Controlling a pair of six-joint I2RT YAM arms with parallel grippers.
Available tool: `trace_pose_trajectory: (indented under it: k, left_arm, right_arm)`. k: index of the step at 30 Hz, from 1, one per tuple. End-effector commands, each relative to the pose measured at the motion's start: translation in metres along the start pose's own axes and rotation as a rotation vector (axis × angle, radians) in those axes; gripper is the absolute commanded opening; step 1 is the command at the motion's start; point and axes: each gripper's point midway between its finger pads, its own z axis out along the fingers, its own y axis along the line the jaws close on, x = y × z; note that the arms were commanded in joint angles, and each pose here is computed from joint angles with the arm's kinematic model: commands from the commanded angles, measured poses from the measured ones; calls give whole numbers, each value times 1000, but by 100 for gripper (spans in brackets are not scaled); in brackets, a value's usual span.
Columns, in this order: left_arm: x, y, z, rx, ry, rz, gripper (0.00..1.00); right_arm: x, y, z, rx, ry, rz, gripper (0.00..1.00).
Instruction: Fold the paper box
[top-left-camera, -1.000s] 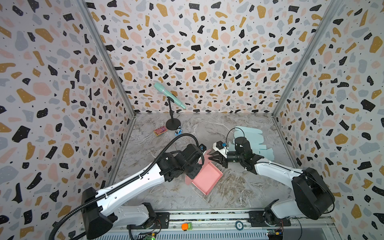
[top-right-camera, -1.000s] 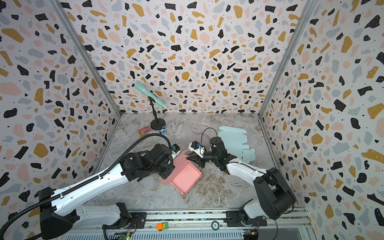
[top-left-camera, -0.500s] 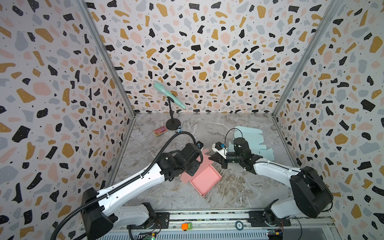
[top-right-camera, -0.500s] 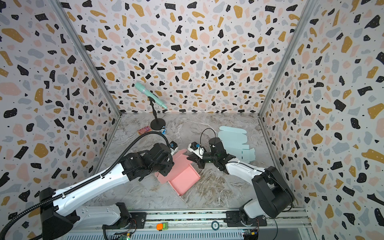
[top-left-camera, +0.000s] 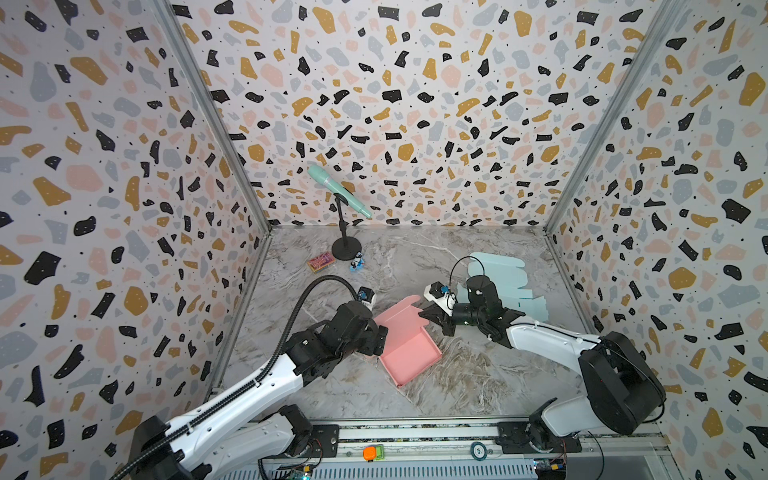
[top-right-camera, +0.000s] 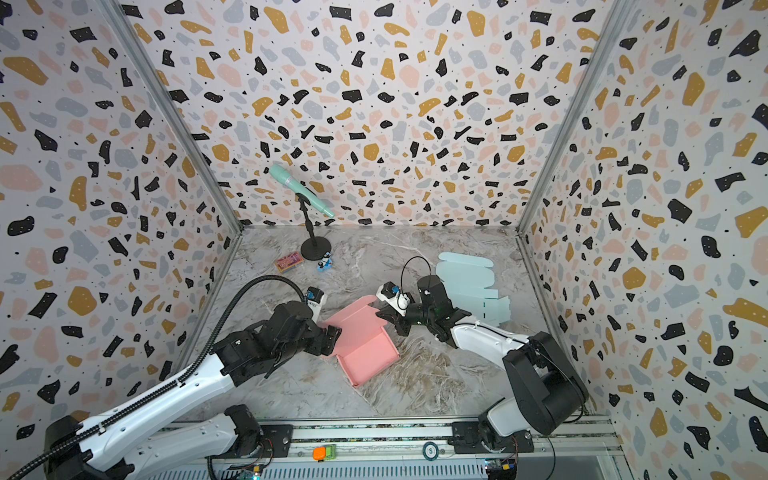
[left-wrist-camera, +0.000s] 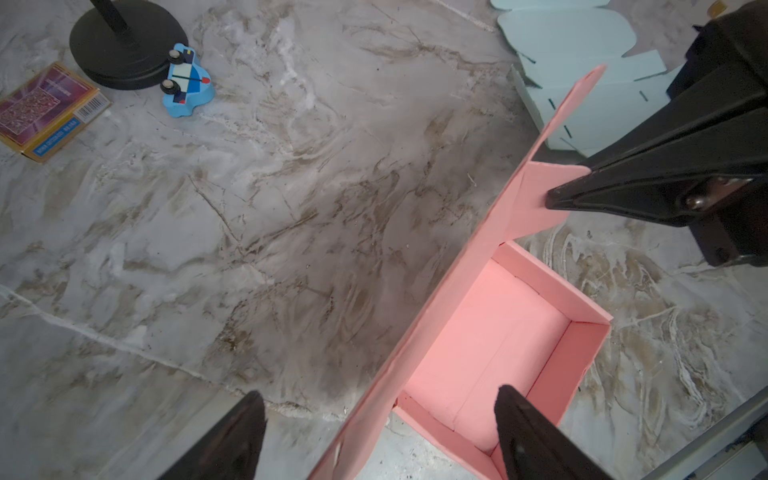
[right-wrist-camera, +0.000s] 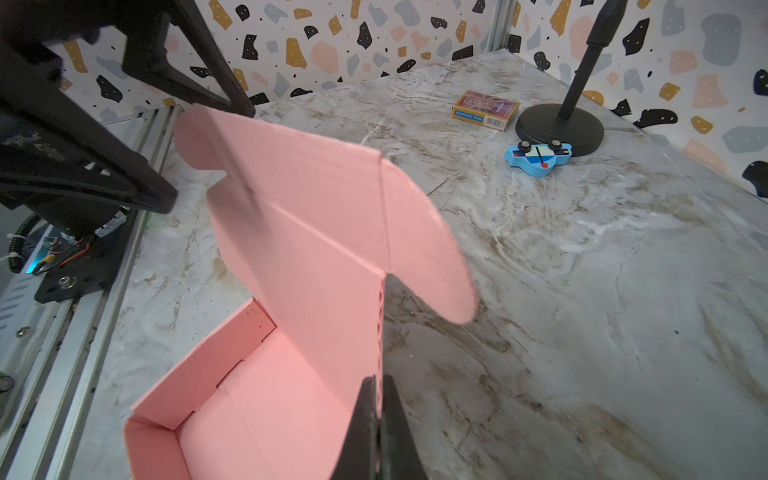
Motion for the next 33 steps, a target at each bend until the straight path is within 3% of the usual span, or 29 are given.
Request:
trace_pose_trajectory:
  k: [1,9,19,33]
  left_arm:
    - [-12,-5,0,42,-94,-57,88]
    - [-4,-6,15,96,-159,-107,85]
    - [19,-2,32,122,-169,-140,72]
    - [30,0,35,124,-159,-133,26]
  right_arm:
    - [-5,-7,-3,41,-8,19,0]
    - [0,-7,-11,87,-15,61,0]
    - [9,-9,-16,128,-6,113,0]
    - [10,-8,-23,157,-13,123,0]
